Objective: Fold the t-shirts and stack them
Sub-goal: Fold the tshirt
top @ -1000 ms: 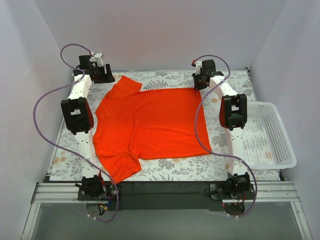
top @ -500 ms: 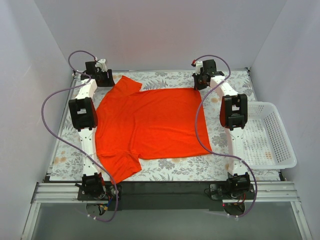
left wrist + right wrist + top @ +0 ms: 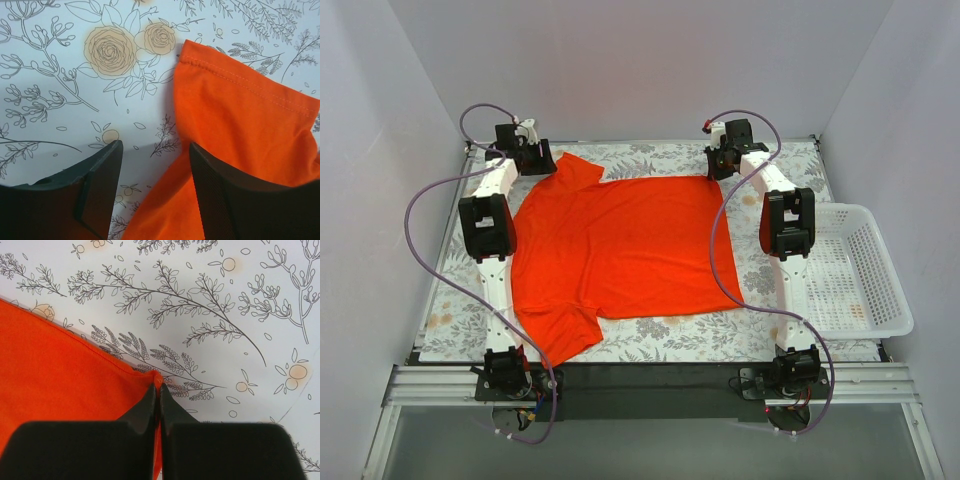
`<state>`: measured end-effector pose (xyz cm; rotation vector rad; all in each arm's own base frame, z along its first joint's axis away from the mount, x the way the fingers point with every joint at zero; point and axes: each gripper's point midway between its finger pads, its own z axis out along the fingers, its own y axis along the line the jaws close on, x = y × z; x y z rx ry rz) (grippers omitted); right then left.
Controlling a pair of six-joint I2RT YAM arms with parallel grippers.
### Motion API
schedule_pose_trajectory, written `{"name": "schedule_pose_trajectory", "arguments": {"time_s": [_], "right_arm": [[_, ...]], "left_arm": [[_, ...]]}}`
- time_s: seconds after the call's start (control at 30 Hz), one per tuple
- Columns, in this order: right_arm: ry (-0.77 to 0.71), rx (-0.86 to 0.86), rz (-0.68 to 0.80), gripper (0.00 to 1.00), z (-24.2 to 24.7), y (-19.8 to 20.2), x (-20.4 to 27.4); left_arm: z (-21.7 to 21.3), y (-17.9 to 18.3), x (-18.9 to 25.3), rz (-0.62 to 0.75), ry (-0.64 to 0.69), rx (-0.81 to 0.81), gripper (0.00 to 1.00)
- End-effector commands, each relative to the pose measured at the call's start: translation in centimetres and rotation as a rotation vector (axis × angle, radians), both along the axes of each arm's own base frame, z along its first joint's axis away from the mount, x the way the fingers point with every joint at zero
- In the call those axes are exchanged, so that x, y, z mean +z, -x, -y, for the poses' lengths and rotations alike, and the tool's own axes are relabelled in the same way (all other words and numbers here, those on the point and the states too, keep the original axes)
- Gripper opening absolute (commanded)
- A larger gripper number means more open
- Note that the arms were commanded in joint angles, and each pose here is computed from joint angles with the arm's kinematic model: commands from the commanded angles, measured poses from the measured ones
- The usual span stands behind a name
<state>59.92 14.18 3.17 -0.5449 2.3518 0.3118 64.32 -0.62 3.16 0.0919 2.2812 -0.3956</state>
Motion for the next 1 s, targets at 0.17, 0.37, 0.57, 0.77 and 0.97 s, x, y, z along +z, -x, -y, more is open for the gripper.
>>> {"name": "schedule_pose_trajectory", "arguments": {"time_s": [0.17, 0.37, 0.57, 0.77, 0.97], "right_arm": [[-0.018, 0.018, 0.024, 0.01, -0.3, -0.4, 0.5], [-0.018, 0.021, 0.023, 0.01, -0.4, -0.4, 0.5], [-0.017, 0.024, 0.026, 0.01, -0.3, -0.4, 0.5], [-0.004, 0.036, 0.030, 0.01, -0.3, -0.3, 0.6], [-0.002, 0.040, 0.038, 0.01, -0.2, -0.4, 0.8]], "left_arm": [[-2.8, 0.7, 3.5, -0.033, 0.139, 0.137, 0.57], [-2.8, 1.3, 4.1, -0.042, 0.254, 0.096, 0.57], [-1.1, 2.5, 3.1, -0.076, 0.262, 0.008, 0.49], [0.9, 3.2, 1.4, -0.110, 0.217, -0.050, 0.48], [1.7, 2.3, 1.8, -0.087, 0.187, -0.063, 0.40]]}}
